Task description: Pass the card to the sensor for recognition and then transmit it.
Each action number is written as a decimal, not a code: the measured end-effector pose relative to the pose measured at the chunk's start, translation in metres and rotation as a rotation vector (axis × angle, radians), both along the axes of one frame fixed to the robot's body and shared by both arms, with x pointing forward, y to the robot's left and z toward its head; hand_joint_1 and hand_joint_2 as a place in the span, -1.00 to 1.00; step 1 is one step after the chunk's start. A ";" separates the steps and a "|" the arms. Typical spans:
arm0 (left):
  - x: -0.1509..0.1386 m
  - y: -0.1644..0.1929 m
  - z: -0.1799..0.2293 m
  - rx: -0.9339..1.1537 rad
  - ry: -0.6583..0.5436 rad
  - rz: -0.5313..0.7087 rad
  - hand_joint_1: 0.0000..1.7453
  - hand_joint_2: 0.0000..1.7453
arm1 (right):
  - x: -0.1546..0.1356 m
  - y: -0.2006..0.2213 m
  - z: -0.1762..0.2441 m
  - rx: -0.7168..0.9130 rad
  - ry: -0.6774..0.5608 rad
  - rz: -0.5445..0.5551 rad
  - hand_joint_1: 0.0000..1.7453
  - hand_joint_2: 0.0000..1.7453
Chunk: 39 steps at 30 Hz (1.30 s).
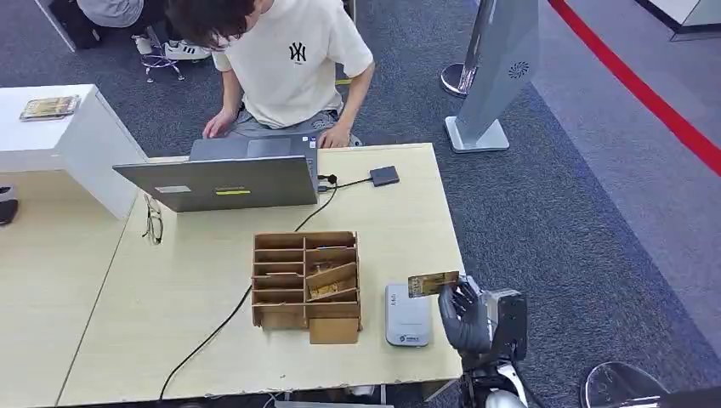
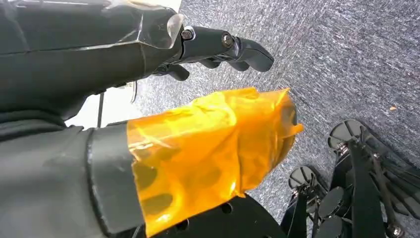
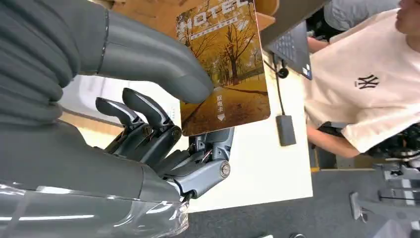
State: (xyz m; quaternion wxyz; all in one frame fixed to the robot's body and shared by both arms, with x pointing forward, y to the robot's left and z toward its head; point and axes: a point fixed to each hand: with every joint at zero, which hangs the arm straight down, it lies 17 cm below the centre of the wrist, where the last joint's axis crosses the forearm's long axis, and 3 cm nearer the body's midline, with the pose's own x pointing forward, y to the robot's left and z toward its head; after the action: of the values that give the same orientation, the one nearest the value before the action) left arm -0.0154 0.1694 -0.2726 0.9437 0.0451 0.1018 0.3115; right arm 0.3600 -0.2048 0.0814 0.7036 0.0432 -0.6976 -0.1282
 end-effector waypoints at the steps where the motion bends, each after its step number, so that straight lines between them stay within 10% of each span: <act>1: 0.000 0.000 0.000 0.000 0.000 0.000 -1.00 -1.00 | -0.001 0.000 -0.001 -0.003 0.001 0.002 1.00 1.00; 39: -0.003 -0.014 0.002 -0.082 0.013 -0.035 -1.00 -1.00 | -0.002 0.052 -0.039 -0.611 0.066 0.268 1.00 1.00</act>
State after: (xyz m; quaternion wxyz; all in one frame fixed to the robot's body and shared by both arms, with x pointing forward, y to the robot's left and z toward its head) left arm -0.0181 0.1552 -0.2706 0.9494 0.0101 0.1199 0.2902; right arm 0.3585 -0.1526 0.0420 0.7170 -0.0824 -0.6686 0.1791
